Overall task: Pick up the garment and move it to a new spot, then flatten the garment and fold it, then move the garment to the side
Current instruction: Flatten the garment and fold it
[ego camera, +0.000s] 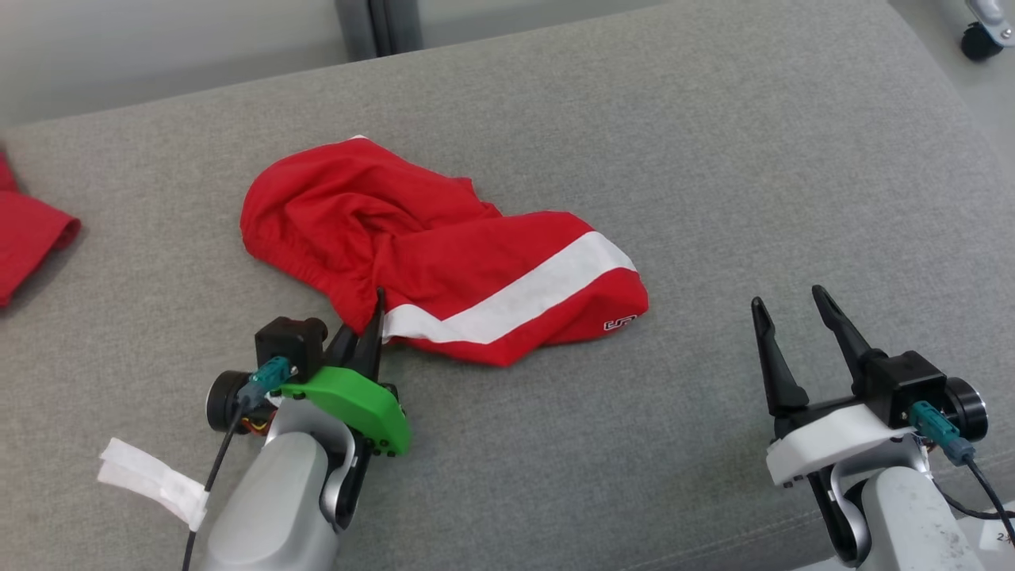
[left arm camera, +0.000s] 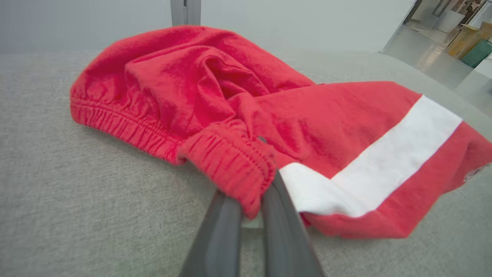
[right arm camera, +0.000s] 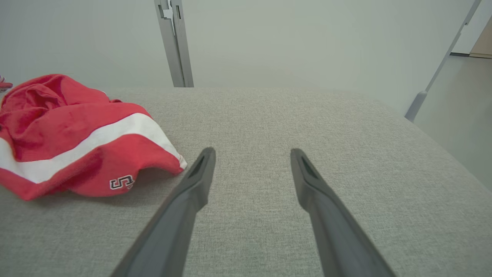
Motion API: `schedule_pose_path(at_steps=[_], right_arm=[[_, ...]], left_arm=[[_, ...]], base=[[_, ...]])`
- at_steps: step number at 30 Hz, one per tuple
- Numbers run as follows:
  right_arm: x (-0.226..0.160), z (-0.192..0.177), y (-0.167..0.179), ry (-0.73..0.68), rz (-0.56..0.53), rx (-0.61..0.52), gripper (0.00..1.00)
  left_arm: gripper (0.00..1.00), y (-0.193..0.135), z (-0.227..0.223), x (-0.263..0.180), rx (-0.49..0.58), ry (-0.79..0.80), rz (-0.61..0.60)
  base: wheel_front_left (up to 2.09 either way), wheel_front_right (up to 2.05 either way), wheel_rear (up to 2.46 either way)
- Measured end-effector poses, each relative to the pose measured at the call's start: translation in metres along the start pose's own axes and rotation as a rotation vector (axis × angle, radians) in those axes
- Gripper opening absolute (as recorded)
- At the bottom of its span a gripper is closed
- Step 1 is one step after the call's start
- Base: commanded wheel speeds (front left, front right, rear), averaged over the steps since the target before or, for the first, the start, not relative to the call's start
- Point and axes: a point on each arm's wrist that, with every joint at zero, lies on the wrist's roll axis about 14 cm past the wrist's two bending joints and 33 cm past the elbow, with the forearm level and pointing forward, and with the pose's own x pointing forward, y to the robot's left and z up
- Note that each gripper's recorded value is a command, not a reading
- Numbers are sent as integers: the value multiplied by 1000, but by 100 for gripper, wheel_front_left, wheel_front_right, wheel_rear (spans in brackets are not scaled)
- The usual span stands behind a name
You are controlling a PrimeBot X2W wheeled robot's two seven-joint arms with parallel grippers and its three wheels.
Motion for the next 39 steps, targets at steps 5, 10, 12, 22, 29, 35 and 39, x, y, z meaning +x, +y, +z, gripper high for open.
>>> schedule_pose_path(at_steps=[5, 10, 12, 22, 29, 35, 39], right_arm=[[1, 4, 7, -13, 17, 15, 100], [0, 9, 16, -29, 42, 29, 100], [-2, 10, 18, -32, 48, 34, 100], [-7, 15, 25, -46, 67, 50, 100], [-9, 8, 18, -27, 47, 45, 100], [-10, 5, 15, -16, 39, 41, 100], [-10, 5, 18, -16, 46, 41, 100]], left_arm=[[0, 2, 18, -17, 27, -67, 1], [0, 12, 37, -41, 86, -126, 16], [0, 16, 41, -50, 101, -132, 27], [0, 52, 10, -83, 83, 96, 142], [0, 71, -12, -81, 71, 175, 185], [0, 71, -16, -69, 62, 178, 186], [39, 70, -17, -66, 69, 175, 190]], base=[[0, 0, 0], [0, 0, 0], [0, 0, 0], [0, 0, 0], [0, 0, 0], [0, 0, 0], [0, 0, 0]])
